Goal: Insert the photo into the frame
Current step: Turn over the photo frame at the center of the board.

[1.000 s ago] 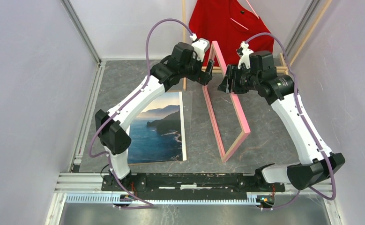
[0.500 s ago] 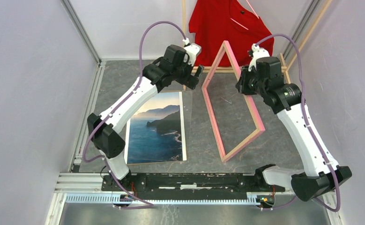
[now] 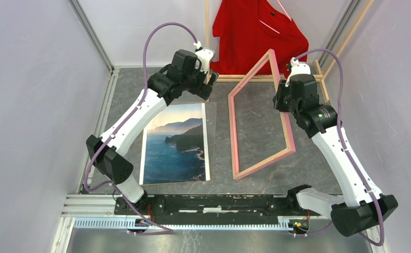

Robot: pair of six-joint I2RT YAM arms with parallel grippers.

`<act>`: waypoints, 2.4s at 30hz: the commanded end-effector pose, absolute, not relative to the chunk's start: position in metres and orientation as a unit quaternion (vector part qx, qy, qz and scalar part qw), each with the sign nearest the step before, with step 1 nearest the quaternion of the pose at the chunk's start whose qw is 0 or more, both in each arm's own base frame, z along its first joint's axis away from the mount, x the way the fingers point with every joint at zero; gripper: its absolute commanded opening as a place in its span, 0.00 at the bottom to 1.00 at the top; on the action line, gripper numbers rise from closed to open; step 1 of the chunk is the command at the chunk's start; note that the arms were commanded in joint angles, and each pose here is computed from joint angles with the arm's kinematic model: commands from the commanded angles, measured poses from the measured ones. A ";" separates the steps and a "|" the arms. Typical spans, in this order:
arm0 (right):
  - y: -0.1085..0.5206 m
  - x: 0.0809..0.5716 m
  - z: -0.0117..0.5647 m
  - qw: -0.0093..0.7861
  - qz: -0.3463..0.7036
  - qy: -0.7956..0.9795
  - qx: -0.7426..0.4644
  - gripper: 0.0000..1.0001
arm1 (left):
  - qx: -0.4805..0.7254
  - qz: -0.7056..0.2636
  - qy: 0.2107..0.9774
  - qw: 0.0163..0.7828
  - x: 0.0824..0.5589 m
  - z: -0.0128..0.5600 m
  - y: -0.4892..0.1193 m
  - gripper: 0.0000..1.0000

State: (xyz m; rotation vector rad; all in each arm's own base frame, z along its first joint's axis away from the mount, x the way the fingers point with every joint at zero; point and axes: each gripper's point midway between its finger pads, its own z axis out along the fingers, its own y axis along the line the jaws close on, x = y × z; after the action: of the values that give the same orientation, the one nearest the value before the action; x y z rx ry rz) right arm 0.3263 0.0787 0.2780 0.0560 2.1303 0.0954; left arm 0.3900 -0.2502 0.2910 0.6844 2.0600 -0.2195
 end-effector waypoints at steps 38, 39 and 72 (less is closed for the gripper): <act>-0.002 0.294 0.073 0.234 -0.255 0.938 -0.011 0.10 | 0.361 -0.063 0.830 0.421 0.362 0.240 -0.233 1.00; -0.003 0.295 0.069 0.234 -0.260 0.937 -0.009 0.11 | 0.362 -0.065 0.829 0.422 0.361 0.241 -0.234 1.00; 0.121 0.321 0.135 0.371 -0.032 0.928 -0.021 0.90 | 0.240 -0.052 0.862 0.444 0.393 0.274 -0.129 1.00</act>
State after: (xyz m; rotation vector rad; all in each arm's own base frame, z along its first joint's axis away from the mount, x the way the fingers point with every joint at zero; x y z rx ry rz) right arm 0.3115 0.0355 0.1030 -0.0116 2.4655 -0.4917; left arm 0.3866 -0.1609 0.2506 0.6865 2.1600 -0.1180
